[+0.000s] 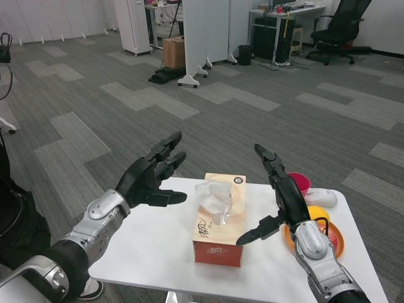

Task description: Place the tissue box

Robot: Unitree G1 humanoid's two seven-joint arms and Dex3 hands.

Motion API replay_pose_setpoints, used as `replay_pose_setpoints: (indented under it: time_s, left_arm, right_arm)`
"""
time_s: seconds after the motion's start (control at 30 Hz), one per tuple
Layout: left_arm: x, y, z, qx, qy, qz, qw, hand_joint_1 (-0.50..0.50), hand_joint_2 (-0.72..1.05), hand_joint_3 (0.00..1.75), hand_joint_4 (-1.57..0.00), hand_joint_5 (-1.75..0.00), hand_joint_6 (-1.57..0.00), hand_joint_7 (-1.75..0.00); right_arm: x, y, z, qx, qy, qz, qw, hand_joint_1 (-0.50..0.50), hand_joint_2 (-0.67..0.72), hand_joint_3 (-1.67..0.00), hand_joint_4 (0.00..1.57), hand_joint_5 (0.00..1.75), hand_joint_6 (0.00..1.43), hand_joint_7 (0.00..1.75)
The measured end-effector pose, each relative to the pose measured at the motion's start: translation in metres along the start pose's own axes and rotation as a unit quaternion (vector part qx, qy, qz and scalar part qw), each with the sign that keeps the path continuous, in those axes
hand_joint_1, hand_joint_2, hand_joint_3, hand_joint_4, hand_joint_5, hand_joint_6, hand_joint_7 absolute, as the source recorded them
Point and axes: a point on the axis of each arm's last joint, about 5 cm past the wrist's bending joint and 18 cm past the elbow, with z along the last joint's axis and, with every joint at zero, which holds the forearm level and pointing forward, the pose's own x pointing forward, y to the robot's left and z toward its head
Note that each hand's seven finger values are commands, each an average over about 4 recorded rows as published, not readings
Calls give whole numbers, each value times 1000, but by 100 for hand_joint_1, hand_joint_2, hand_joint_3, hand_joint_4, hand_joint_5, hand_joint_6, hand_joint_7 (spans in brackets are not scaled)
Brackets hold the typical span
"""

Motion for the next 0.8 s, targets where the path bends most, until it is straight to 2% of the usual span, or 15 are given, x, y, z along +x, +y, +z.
replay_pose_setpoints:
  time_s: [0.8]
  left_arm:
    - [0,-1,2,2,-7,-6,1000,50,96,9,0,-21,0,0]
  right_arm:
    - [1,-3,6,3,-22,-6,1000,-7,22,-8,0,10,0,21]
